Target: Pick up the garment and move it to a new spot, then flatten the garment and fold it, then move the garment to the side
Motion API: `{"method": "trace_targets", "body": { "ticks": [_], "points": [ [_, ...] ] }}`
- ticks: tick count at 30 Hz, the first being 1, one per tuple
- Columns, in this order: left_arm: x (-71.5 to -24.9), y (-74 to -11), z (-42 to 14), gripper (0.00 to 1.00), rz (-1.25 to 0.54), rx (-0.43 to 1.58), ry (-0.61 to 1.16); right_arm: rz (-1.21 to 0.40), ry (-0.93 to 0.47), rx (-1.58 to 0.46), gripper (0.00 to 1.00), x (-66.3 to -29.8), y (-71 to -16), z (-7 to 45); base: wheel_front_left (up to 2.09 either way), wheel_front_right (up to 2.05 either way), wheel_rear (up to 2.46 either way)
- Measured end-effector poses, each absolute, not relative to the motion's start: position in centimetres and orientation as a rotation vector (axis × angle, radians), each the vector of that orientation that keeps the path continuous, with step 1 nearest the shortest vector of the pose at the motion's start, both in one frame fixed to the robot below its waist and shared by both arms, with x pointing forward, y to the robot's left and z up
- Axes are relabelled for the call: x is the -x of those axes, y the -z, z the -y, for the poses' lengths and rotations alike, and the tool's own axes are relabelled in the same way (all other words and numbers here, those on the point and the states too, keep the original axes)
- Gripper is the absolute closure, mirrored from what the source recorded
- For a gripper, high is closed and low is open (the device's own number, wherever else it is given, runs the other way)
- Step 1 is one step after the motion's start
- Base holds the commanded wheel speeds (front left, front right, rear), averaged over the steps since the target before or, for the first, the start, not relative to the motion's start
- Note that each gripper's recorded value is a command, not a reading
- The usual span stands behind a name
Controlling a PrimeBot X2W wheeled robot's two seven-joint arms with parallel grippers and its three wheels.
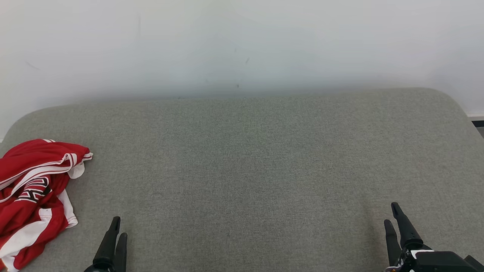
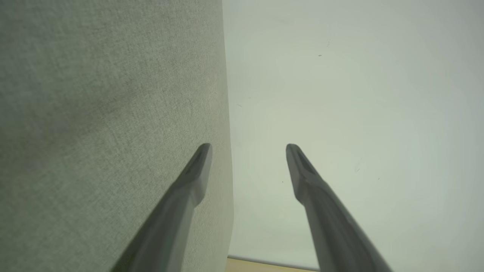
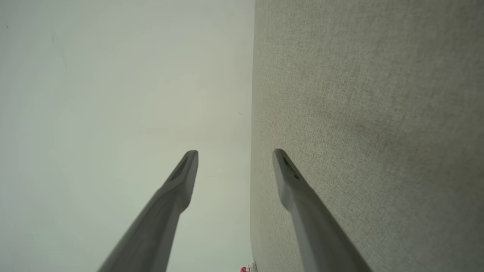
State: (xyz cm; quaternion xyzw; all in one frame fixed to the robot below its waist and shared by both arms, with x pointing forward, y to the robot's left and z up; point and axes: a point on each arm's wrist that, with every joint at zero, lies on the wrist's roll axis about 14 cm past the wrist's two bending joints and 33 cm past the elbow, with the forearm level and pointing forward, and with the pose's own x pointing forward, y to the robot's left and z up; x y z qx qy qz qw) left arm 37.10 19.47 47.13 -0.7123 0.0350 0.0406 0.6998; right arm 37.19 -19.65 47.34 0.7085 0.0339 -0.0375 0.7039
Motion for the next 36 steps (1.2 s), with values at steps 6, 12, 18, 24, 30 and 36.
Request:
{"method": "trace_targets", "body": {
  "ticks": [6, 12, 18, 24, 30, 36],
  "points": [
    [-36.9, -47.2, -19.4, 0.0, -0.067, 1.572, -0.1, -0.076, 0.077, -1.539, 0.0, -37.1, -47.5, 19.0, 0.0, 0.0, 0.0],
    [-36.5, -46.9, -19.6, 0.0, -0.062, 1.516, -0.118, -0.076, 0.077, -1.493, 0.0, -37.0, -47.5, 18.7, 0.0, 0.0, 0.0],
    [-36.4, -46.9, -19.5, 0.0, -0.064, 1.439, -0.123, -0.088, 0.076, -1.396, 0.0, -36.9, -47.3, 18.3, 0.0, 0.0, 0.0],
    [-36.3, -46.9, -19.3, 0.0, -0.074, 1.334, -0.122, -0.094, 0.076, -1.301, 0.0, -36.9, -47.1, 18.2, 0.0, 0.0, 0.0],
    [-35.8, -46.9, -19.3, 0.0, -0.082, 1.2, -0.13, -0.099, 0.057, -1.134, 0.0, -36.8, -47.2, 17.9, 0.0, 0.0, 0.0],
    [-35.7, -47.2, -19.3, 0.0, -0.076, 1.093, -0.126, -0.096, 0.032, -0.997, 0.0, -36.9, -47.5, 17.5, 0.0, 0.0, 0.0]
  ]
}}
